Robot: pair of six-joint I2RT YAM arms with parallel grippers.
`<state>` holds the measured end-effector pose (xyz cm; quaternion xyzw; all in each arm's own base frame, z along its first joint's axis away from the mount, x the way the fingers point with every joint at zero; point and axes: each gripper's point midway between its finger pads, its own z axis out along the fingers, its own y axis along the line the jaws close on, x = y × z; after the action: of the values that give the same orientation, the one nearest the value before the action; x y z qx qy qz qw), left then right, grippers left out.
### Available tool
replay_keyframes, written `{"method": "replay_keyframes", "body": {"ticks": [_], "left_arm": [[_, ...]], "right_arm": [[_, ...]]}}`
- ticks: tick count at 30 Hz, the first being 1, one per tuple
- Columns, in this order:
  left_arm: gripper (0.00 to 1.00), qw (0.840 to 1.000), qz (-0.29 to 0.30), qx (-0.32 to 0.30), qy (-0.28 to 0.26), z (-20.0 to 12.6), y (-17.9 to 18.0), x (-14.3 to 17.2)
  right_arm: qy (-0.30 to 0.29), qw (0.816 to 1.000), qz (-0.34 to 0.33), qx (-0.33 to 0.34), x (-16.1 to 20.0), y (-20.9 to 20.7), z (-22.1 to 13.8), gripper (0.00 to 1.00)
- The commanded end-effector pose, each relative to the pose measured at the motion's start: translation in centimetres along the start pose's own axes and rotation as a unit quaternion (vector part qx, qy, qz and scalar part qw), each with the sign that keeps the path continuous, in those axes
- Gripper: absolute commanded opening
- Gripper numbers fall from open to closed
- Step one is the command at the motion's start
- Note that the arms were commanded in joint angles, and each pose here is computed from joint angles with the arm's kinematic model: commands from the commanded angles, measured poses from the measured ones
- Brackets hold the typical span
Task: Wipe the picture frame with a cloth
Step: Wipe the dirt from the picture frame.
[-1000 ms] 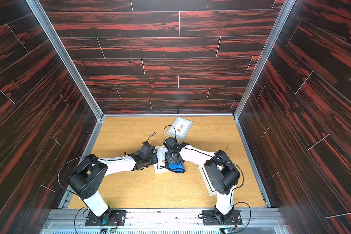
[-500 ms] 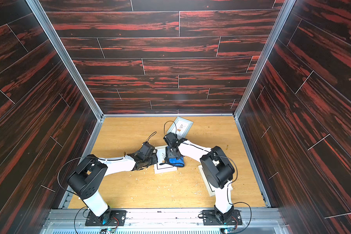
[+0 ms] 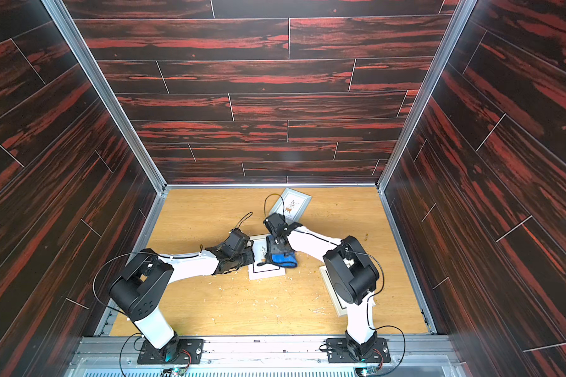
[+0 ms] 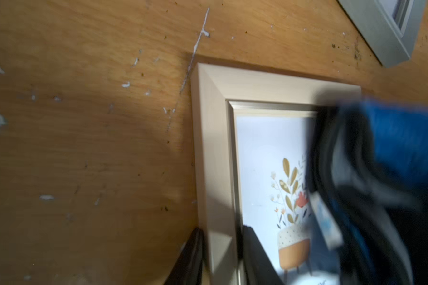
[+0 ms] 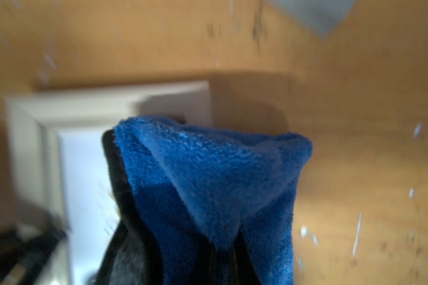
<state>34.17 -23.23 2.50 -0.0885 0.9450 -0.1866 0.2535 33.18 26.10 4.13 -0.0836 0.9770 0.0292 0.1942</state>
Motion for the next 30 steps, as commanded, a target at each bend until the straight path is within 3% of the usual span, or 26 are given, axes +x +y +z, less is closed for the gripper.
{"method": "replay_keyframes", "body": {"ticks": [1, 5, 10, 15, 21, 23, 30], "left_arm": [[0.29, 0.999, 0.011, -0.022, 0.044, 0.0, 1.9, 2.9], [0.29, 0.999, 0.018, -0.004, 0.052, 0.2, 1.0, 2.8], [0.29, 0.998, 0.022, 0.005, 0.056, 0.2, 0.7, 3.0], [0.29, 0.999, 0.010, 0.006, 0.049, 0.2, 1.3, 3.4], [0.29, 0.999, 0.007, 0.006, 0.051, 0.3, 1.5, 3.7], [0.29, 0.998, 0.010, 0.007, 0.055, 0.4, 1.4, 3.7], [0.29, 0.998, 0.009, 0.005, 0.059, 0.8, 1.2, 3.6]], "right_arm": [[0.013, 1.000, -0.005, -0.014, 2.0, 0.5, -1.1, 0.00], [-0.020, 1.000, -0.001, 0.001, -1.4, 0.7, -0.9, 0.00], [-0.030, 0.998, 0.005, -0.057, -5.3, 5.0, 0.5, 0.00], [-0.008, 0.996, -0.005, -0.090, -4.9, 8.0, 2.0, 0.00], [-0.019, 0.999, 0.043, 0.002, -5.0, 0.2, 2.8, 0.00], [-0.024, 0.999, 0.049, 0.001, -5.1, -0.7, 2.6, 0.00], [-0.017, 0.998, 0.019, -0.064, -4.8, 6.1, 2.4, 0.00]]}}
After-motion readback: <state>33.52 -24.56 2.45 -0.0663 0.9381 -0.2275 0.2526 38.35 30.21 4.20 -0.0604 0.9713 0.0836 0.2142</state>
